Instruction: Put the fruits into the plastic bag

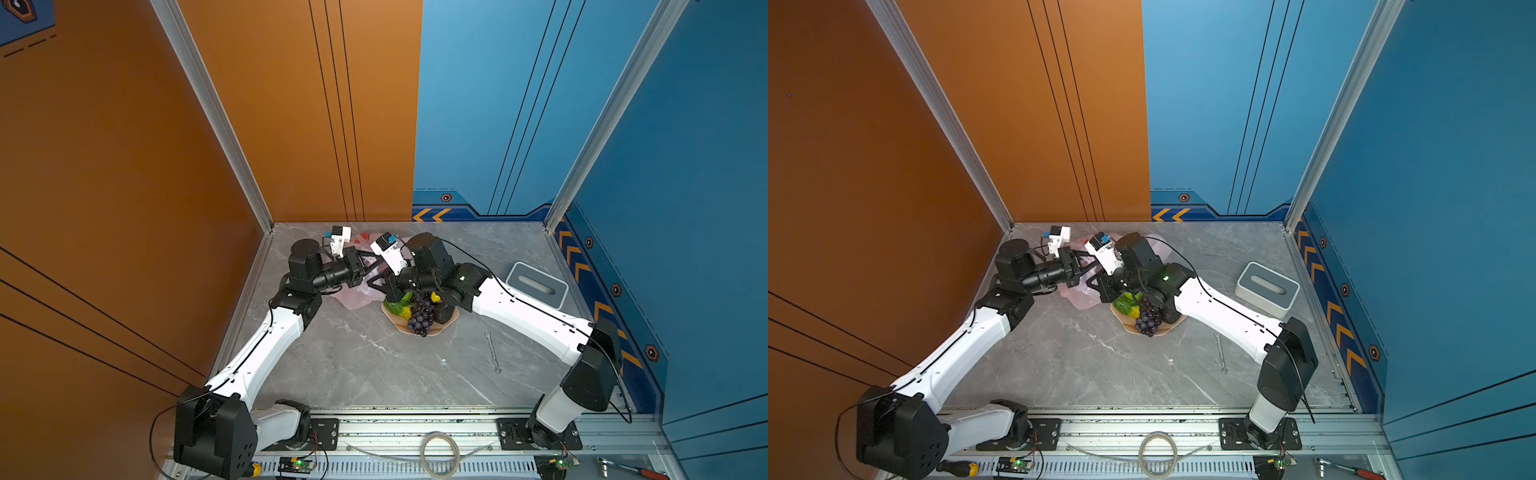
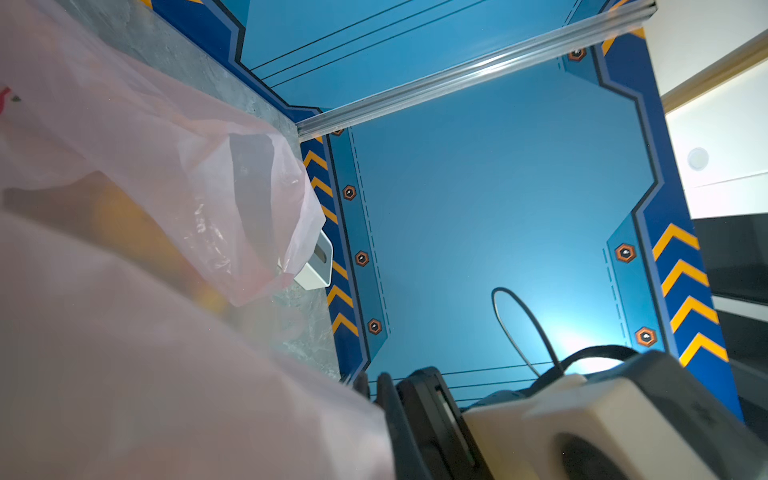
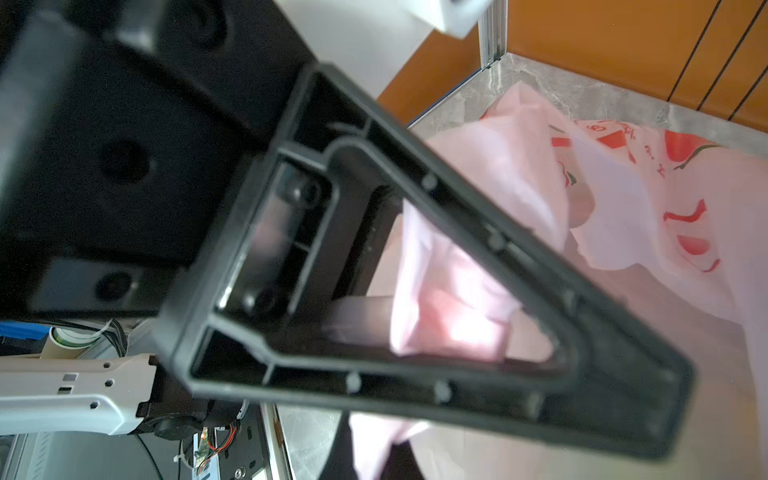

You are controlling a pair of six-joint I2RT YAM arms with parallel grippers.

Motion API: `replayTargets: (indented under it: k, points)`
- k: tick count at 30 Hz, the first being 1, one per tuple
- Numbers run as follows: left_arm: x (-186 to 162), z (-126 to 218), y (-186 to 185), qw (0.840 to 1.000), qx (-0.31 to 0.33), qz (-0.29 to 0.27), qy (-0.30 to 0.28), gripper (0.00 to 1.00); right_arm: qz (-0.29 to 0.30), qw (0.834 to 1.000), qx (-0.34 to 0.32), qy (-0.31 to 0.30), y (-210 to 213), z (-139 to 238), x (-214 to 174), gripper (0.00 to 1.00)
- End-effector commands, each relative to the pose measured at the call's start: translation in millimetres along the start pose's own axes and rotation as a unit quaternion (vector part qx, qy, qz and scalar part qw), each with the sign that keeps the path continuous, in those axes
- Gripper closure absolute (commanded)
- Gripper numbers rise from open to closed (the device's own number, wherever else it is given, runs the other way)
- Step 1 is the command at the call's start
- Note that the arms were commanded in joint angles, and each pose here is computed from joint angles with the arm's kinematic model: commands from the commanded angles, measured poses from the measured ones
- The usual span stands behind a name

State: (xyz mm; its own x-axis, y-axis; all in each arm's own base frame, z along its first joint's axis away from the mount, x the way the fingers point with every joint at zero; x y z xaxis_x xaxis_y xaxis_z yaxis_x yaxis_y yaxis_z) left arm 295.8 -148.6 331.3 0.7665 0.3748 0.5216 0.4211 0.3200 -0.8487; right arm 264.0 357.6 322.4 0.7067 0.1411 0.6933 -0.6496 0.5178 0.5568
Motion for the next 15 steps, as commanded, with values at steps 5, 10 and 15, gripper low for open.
replayTargets:
  k: [5,10,15]
  points:
    - [2.6,9.7,-8.2,1.0,-0.013,-0.022,-0.007,1.0,-0.006,0.996,-0.073,-0.048,0.1,49.4,12.2,0.09]
    - [2.6,16.7,-10.5,1.0,-0.016,-0.026,-0.003,1.0,-0.018,0.986,-0.147,-0.079,-9.0,100.3,18.3,0.0]
    - [-2.9,21.3,-11.2,0.999,-0.016,-0.027,0.007,1.0,-0.011,0.97,-0.234,-0.065,-30.9,127.1,22.5,0.0]
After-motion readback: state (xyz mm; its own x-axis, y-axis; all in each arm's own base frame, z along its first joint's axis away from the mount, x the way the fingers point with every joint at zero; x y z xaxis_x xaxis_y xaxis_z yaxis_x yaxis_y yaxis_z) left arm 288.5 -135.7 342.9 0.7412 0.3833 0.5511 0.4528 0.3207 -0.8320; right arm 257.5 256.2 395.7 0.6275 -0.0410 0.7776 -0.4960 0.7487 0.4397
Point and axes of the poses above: each gripper's point midway between its finger pads, its own z axis back along the fingers, its own y axis along the line the jaws close on, x = y × z, the point moved 7 cm from there along z, back along the fingers, and after that the axes turned 15 degrees about -z, right-handed, at the moved point
